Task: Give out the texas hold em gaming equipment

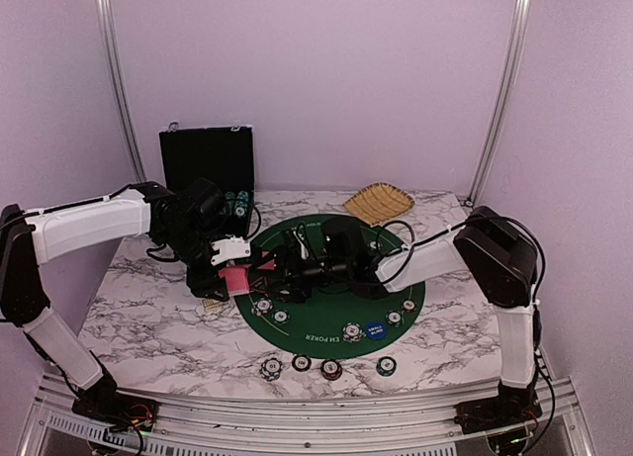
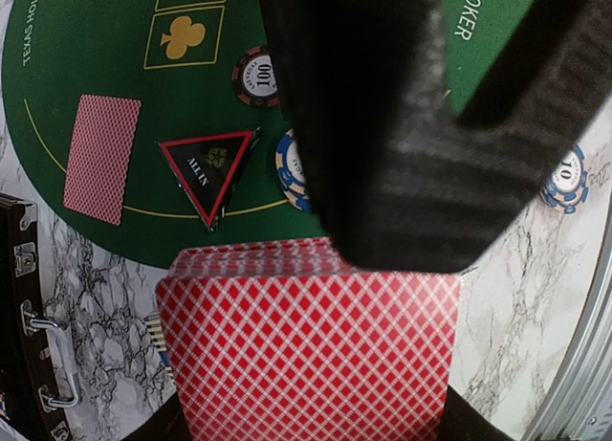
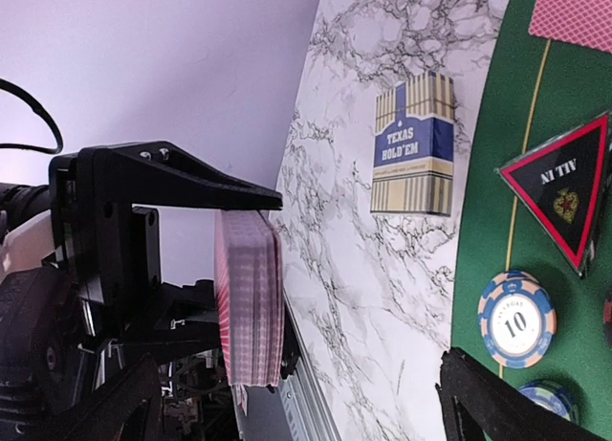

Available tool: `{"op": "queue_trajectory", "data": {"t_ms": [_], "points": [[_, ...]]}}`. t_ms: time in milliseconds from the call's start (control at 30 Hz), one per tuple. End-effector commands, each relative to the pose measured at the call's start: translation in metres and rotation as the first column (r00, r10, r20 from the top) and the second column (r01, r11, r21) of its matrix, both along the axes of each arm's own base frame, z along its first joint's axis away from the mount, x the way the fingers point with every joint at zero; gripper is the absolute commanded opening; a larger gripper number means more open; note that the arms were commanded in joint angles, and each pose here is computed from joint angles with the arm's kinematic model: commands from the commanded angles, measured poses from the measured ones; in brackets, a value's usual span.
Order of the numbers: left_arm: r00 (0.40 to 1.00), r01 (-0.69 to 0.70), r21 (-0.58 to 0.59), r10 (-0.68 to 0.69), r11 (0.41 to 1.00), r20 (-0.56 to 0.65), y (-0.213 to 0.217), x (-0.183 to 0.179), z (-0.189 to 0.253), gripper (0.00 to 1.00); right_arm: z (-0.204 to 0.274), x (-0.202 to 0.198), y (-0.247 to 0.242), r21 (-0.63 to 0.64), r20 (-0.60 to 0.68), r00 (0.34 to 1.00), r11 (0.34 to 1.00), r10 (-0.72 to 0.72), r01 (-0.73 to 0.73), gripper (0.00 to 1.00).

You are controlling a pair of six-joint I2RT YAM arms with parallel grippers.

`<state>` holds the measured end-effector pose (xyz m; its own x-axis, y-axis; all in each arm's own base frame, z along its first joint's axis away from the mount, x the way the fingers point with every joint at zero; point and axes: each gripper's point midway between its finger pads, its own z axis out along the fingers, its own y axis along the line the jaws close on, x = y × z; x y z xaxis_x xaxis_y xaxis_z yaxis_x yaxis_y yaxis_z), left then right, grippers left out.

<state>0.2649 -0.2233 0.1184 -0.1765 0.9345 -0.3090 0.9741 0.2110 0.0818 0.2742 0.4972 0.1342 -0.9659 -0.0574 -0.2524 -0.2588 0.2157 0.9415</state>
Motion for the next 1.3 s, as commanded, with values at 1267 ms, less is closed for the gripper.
{"op": "queue_trajectory", "data": {"t_ms": [1267], "points": [[1.0,-0.001,-0.046,0.001,0.999,0.001,-0.007,0.002,0.018,0.07,-0.011,0.0,0.075,0.108,-0.085,0.991,0.99,0.1,-0.091,0.86]]}}
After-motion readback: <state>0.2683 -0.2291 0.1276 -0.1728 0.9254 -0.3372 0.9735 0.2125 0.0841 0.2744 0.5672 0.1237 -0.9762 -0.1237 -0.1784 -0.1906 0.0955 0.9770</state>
